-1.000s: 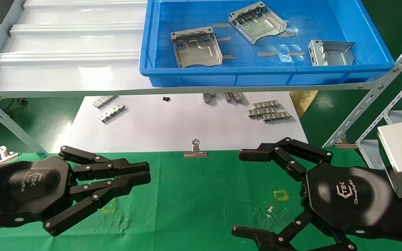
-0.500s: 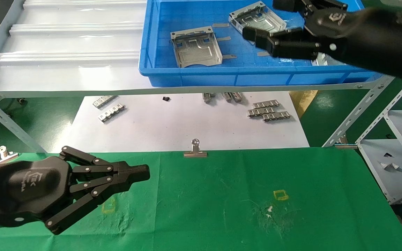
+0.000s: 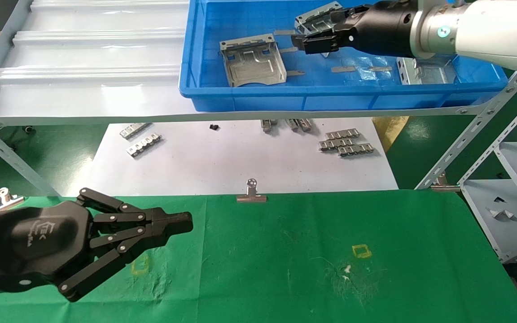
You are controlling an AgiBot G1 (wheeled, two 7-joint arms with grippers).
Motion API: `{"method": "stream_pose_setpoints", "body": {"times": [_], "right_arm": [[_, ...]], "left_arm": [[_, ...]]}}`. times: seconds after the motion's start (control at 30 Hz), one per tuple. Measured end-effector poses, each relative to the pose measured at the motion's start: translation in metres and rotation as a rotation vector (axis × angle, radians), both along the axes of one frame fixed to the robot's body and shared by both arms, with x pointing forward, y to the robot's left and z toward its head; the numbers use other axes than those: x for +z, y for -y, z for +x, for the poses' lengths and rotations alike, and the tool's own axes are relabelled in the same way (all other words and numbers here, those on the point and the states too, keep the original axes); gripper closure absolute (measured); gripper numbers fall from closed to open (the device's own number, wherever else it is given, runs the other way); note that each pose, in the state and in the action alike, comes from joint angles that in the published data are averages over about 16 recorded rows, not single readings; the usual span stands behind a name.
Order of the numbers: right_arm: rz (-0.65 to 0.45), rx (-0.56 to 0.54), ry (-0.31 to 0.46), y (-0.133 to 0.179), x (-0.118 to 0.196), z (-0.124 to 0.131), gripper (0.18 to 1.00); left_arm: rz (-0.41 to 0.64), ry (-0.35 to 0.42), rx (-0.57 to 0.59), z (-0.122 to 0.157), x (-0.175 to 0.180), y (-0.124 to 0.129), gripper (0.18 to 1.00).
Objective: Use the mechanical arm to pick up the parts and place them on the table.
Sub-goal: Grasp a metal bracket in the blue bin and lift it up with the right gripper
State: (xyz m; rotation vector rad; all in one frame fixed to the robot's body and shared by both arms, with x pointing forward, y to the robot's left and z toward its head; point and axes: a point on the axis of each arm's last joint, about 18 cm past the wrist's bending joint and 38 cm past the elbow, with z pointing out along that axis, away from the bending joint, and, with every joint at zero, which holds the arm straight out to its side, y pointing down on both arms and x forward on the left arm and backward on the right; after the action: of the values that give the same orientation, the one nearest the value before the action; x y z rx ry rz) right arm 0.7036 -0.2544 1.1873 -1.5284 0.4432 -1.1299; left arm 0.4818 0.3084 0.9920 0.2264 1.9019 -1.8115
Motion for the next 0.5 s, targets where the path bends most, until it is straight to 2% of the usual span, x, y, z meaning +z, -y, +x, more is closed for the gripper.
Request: {"method": "stream_pose_setpoints", "body": {"times": [0.17, 0.5], "right_arm": [[0.017, -0.059, -0.031, -0.010, 0.005, 0.013, 0.207], [0.050, -0.120, -0.056, -0.017, 0.007, 0.023, 0.327]], "left_arm": [[0.000, 0.000, 0.000, 0.000, 0.000, 0.000, 0.994], [0.000, 0.000, 0.000, 0.000, 0.000, 0.000, 0.994]]}}
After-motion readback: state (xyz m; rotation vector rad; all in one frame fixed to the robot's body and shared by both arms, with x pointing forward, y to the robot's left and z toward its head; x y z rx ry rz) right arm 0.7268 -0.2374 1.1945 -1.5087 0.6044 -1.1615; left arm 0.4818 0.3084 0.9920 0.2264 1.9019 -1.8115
